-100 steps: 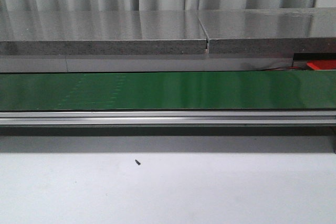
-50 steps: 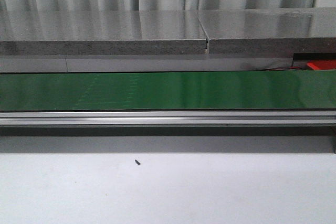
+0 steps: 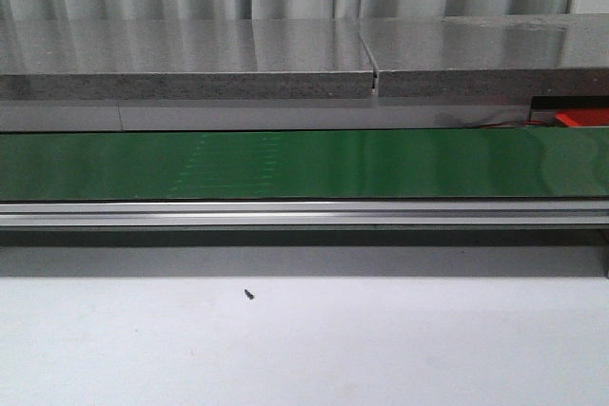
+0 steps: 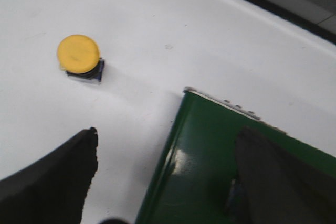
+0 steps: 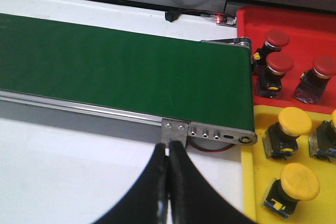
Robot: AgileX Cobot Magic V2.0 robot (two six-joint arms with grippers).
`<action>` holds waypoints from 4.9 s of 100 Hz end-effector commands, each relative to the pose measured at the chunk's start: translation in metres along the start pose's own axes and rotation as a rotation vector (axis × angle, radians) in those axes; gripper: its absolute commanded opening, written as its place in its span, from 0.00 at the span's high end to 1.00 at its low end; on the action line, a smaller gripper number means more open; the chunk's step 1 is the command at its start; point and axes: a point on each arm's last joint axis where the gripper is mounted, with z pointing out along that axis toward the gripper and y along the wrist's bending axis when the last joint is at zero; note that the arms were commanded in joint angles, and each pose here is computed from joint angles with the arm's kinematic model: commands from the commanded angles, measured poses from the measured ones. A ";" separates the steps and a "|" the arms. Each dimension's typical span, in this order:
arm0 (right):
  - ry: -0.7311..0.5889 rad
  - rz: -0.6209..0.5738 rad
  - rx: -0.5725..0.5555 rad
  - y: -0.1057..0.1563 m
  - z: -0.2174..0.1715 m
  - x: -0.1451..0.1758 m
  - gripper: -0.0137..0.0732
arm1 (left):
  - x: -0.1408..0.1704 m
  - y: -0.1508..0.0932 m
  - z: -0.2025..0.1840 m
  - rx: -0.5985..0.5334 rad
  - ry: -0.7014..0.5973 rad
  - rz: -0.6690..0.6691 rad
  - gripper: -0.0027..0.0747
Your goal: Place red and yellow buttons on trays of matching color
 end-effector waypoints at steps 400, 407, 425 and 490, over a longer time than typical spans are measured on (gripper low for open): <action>-0.083 -0.013 0.014 -0.001 -0.003 -0.013 0.92 | 0.081 -0.147 -0.110 0.294 -0.243 0.460 0.99; -0.083 -0.013 0.014 -0.001 -0.003 -0.013 0.92 | 0.089 -0.150 -0.118 0.315 -0.252 0.479 0.99; -0.083 -0.013 0.014 -0.001 -0.003 -0.013 0.92 | 0.111 -0.141 -0.133 0.330 -0.267 0.490 0.99; -0.074 0.001 0.003 0.000 -0.003 -0.012 0.92 | 0.216 -0.074 -0.185 0.366 -0.434 0.480 0.99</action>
